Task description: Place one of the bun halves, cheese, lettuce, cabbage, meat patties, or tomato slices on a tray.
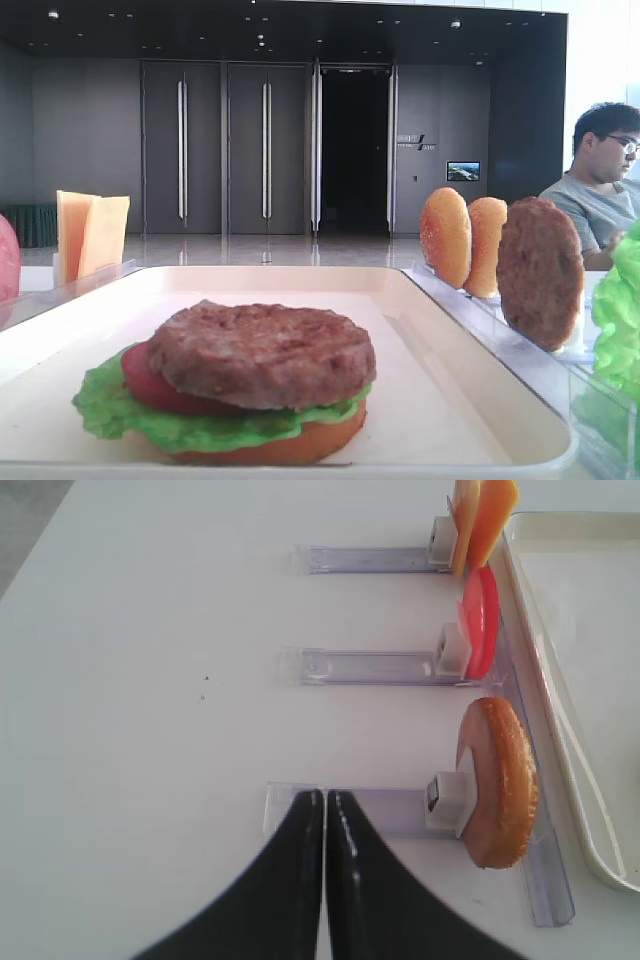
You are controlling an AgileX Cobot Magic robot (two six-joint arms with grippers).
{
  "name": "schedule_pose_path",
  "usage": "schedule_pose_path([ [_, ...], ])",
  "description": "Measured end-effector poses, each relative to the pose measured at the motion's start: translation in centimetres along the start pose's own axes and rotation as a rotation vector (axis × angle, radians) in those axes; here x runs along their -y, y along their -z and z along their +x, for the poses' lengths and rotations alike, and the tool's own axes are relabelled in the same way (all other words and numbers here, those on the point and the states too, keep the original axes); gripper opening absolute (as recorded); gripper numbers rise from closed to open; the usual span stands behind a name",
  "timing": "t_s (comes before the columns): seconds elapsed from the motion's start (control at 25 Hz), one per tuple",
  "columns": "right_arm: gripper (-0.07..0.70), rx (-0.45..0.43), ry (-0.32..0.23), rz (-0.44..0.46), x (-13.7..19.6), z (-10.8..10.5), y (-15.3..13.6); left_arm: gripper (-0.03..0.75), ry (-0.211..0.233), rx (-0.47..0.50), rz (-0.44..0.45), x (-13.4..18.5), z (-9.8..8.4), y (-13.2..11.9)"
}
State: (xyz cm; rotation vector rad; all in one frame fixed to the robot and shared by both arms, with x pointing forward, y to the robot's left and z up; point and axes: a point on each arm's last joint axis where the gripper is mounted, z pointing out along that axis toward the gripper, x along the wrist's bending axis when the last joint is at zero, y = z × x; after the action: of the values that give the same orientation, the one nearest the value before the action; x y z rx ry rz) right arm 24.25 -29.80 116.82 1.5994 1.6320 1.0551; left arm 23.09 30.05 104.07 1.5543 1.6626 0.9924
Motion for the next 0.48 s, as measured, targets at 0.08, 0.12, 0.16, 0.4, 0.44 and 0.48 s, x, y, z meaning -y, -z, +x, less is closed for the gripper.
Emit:
schedule_pose_path([
  [0.08, 0.563, -0.030, 0.015, -0.018, 0.7, 0.2, 0.5, -0.007, 0.000, 0.000, 0.000, 0.0, 0.0, 0.0],
  [0.12, 0.563, -0.039, 0.031, -0.031, 0.9, 0.2, 0.8, -0.007, 0.000, 0.000, 0.000, 0.0, 0.0, 0.0],
  [0.16, 0.563, -0.044, 0.047, -0.046, 1.2, 0.2, 1.1, -0.007, 0.000, 0.000, 0.000, 0.0, 0.0, 0.0],
  [0.4, 0.563, -0.053, 0.153, -0.157, 2.8, 0.1, 3.5, -0.007, 0.000, 0.000, 0.000, 0.0, 0.0, 0.0],
  [0.44, 0.563, -0.053, 0.160, -0.181, 3.2, 0.0, 4.0, -0.007, 0.000, 0.000, 0.000, 0.0, 0.0, 0.0],
  [0.48, 0.563, -0.053, 0.168, -0.205, 3.6, 0.0, 4.5, -0.007, 0.000, 0.000, 0.000, 0.0, 0.0, 0.0],
])
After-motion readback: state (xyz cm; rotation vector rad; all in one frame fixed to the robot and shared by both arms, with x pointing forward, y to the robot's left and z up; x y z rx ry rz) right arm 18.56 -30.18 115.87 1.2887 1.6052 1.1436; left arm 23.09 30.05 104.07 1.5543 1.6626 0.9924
